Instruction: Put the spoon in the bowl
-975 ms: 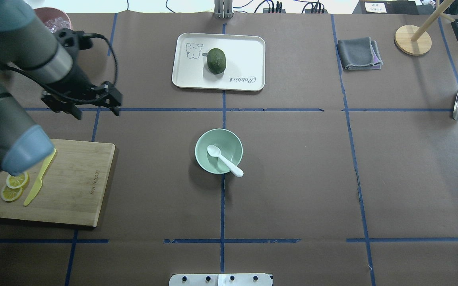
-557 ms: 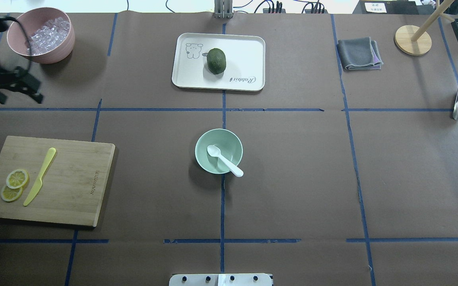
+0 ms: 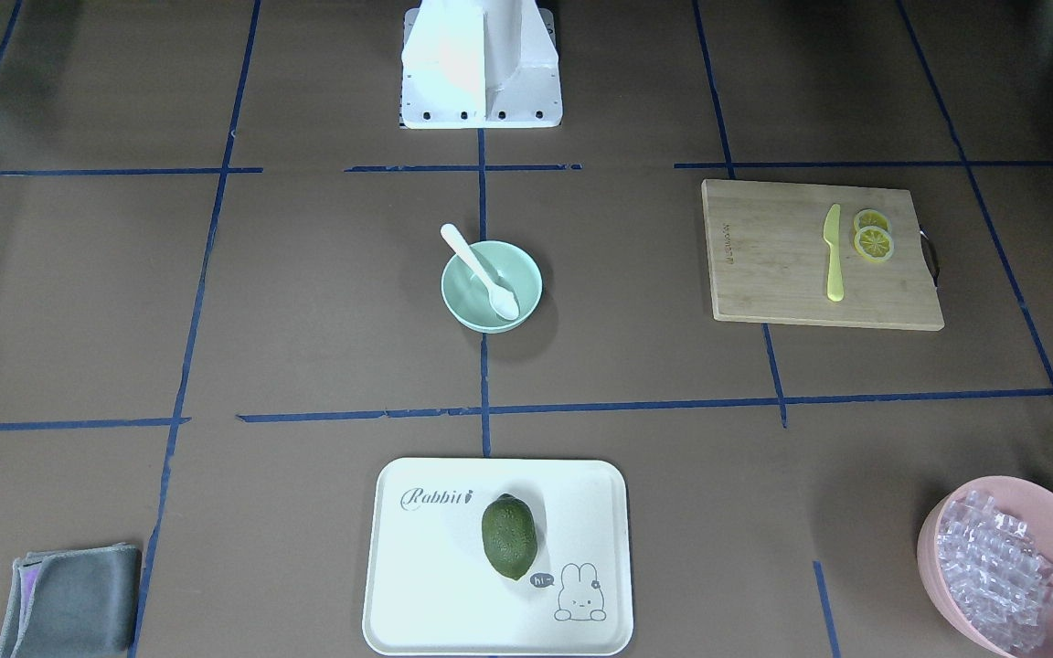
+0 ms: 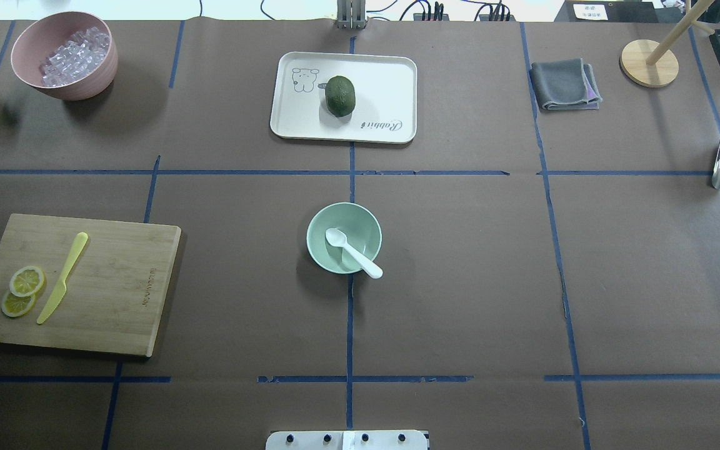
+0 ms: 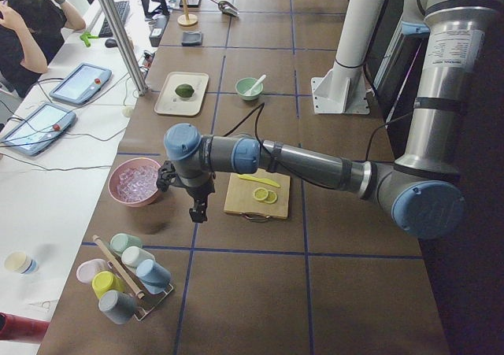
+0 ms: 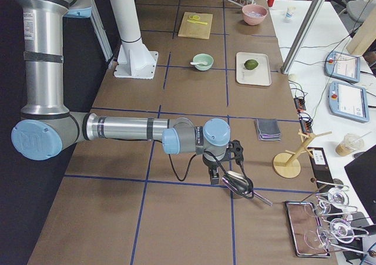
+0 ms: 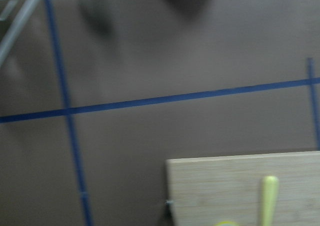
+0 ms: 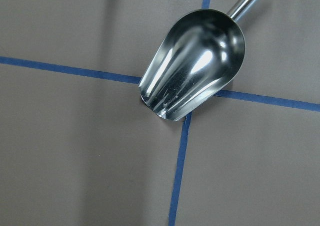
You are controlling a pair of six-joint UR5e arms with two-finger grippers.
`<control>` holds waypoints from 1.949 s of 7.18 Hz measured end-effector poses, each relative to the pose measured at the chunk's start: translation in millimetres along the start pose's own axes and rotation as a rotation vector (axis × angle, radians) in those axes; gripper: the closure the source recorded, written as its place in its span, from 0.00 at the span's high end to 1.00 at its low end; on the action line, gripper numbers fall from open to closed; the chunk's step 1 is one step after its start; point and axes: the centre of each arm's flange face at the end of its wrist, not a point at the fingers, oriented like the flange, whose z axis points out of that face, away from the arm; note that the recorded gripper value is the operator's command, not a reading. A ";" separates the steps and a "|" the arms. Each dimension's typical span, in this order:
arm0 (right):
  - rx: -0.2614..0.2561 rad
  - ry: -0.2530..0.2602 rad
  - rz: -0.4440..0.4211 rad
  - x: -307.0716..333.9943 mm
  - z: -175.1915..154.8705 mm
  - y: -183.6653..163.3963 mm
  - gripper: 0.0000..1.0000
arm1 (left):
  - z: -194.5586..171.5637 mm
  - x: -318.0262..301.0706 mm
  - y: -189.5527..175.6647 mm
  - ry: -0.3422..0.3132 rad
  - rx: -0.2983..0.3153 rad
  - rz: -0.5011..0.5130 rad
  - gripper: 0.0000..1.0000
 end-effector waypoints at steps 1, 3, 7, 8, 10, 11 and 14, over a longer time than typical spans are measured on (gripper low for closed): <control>0.000 -0.009 0.047 -0.8 0.1 0.0 1.00 | 8.3 -33.7 18.5 0.002 -0.006 -0.004 1.00; 0.001 -0.021 0.092 -2.1 0.0 -0.3 1.00 | 18.2 -60.3 45.0 0.004 -0.006 -0.025 1.00; 0.000 -0.023 0.096 -1.4 0.8 0.6 1.00 | 27.3 -70.5 61.9 0.002 -0.020 -0.060 1.00; -0.001 -0.023 0.096 -1.2 1.0 0.9 1.00 | 27.6 -70.8 62.2 0.001 -0.021 -0.063 1.00; -0.002 -0.022 0.091 -0.5 1.6 2.4 1.00 | 27.8 -71.0 62.5 0.001 -0.021 -0.064 1.00; -0.002 -0.021 0.088 -0.4 1.5 2.6 1.00 | 27.9 -71.2 62.5 0.001 -0.022 -0.064 1.00; -0.004 -0.016 0.090 1.3 2.8 4.6 1.00 | 27.9 -71.1 62.5 0.001 -0.021 -0.063 1.00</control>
